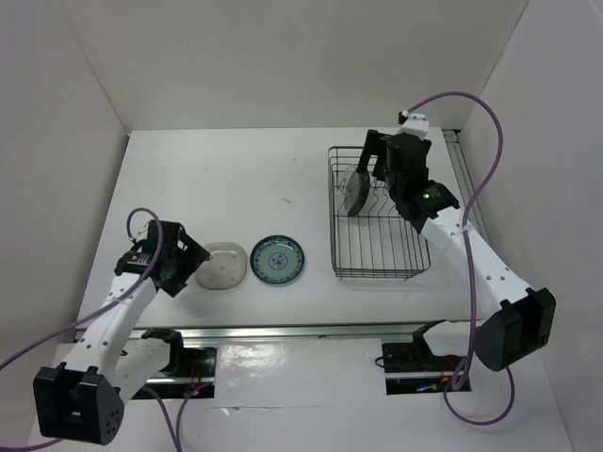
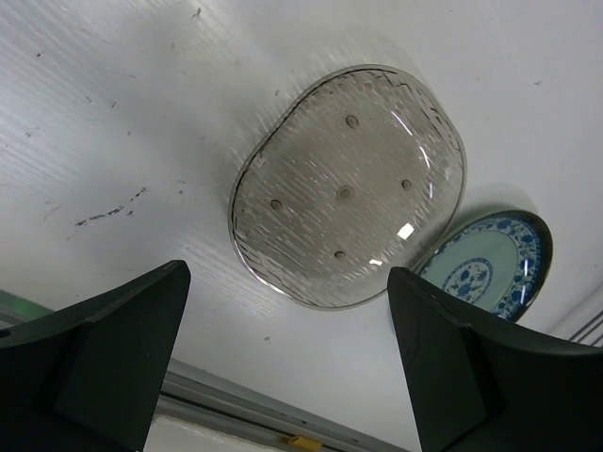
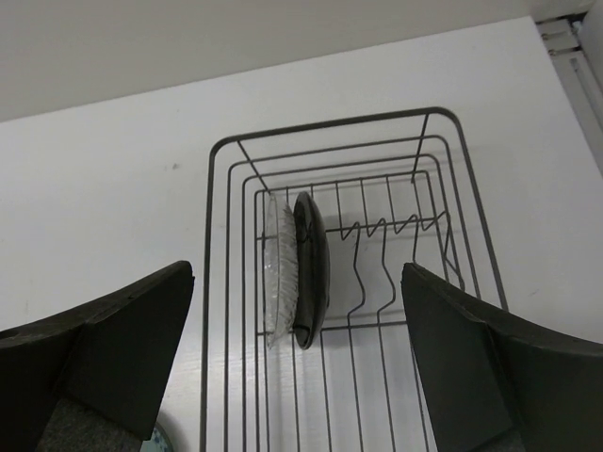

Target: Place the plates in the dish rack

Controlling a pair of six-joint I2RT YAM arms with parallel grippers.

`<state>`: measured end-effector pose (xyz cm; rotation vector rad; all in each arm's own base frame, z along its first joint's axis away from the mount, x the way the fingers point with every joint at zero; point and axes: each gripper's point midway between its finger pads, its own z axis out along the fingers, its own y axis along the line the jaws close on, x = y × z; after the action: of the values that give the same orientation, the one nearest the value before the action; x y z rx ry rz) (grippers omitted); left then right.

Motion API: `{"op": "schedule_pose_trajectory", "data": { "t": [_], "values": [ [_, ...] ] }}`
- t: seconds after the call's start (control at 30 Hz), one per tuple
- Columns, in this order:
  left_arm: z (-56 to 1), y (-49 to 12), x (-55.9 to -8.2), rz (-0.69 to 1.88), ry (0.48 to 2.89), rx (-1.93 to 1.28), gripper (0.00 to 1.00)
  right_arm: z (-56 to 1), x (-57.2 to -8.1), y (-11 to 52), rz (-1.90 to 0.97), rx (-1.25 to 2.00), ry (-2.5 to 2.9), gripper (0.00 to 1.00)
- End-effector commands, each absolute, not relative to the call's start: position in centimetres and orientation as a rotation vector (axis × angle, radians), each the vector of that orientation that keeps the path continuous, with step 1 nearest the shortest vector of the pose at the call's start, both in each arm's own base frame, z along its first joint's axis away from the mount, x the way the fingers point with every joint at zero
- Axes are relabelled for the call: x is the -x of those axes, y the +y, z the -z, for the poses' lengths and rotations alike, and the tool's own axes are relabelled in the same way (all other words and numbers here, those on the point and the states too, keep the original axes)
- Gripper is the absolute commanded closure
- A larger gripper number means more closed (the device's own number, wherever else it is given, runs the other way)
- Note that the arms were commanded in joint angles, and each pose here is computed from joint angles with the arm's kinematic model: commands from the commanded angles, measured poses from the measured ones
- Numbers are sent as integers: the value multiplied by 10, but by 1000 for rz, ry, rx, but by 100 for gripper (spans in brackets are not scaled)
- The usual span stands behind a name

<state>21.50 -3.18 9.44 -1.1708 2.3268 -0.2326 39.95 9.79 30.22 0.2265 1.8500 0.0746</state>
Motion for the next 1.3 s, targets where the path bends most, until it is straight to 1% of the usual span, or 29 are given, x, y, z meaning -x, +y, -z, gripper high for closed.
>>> {"op": "schedule_pose_trajectory", "data": {
  "t": [0.0,0.17,0.2,0.33,0.37,0.53,0.57,0.67,0.73,0.83,0.87,0.93,0.97,1.03,1.1,1.13,1.2,1.23,1.27],
  "values": [
    [-76,-29,-210,192,2346,1244,0,-315,-398,114,-166,-194,1809,2],
    [-51,-32,-204,204,2351,1297,6,-314,-398,118,-186,-178,1814,2],
    [-48,-30,-206,187,2349,1313,8,-318,-396,117,-191,-180,1804,2],
    [-34,-20,-204,85,2360,1331,11,-322,-395,119,-207,-177,1787,2],
    [-32,-20,-203,79,2363,1345,14,-322,-395,119,-207,-177,1787,2],
    [-18,-15,-203,5,2376,1369,14,-332,-392,119,-227,-175,1761,2],
    [-15,-15,-203,-14,2395,1376,17,-332,-390,118,-228,-175,1760,2],
    [-11,-13,-204,-47,2412,1382,17,-339,-386,117,-248,-194,1741,2],
    [-6,-13,-204,-65,2430,1388,21,-346,-382,118,-284,-211,1717,2],
    [-3,-13,-206,-74,2434,1403,32,-358,-376,122,-336,-200,1680,2],
    [-2,-14,-208,-78,2438,1404,36,-354,-376,122,-333,-199,1689,2],
    [-2,-14,-208,-78,2438,1404,48,-357,-374,121,-336,-200,1680,2],
    [-3,-9,-209,-93,2413,1430,48,-357,-374,121,-336,-200,1680,2],
    [-3,-7,-209,-107,2406,1428,56,-366,-372,120,-336,-193,1661,2],
    [-5,-1,-210,-124,2377,1437,58,-373,-367,116,-335,-203,1640,2],
    [-5,2,-210,-131,2378,1438,76,-373,-367,116,-328,-196,1641,2],
    [-11,8,-212,-159,2365,1437,97,-377,-365,115,-332,-197,1630,2],
    [-8,12,-208,-193,2371,1452,100,-380,-362,115,-342,-191,1623,2],
    [-12,12,-210,-191,2373,1440,100,-380,-362,115,-342,-191,1623,2]
  ]
}}
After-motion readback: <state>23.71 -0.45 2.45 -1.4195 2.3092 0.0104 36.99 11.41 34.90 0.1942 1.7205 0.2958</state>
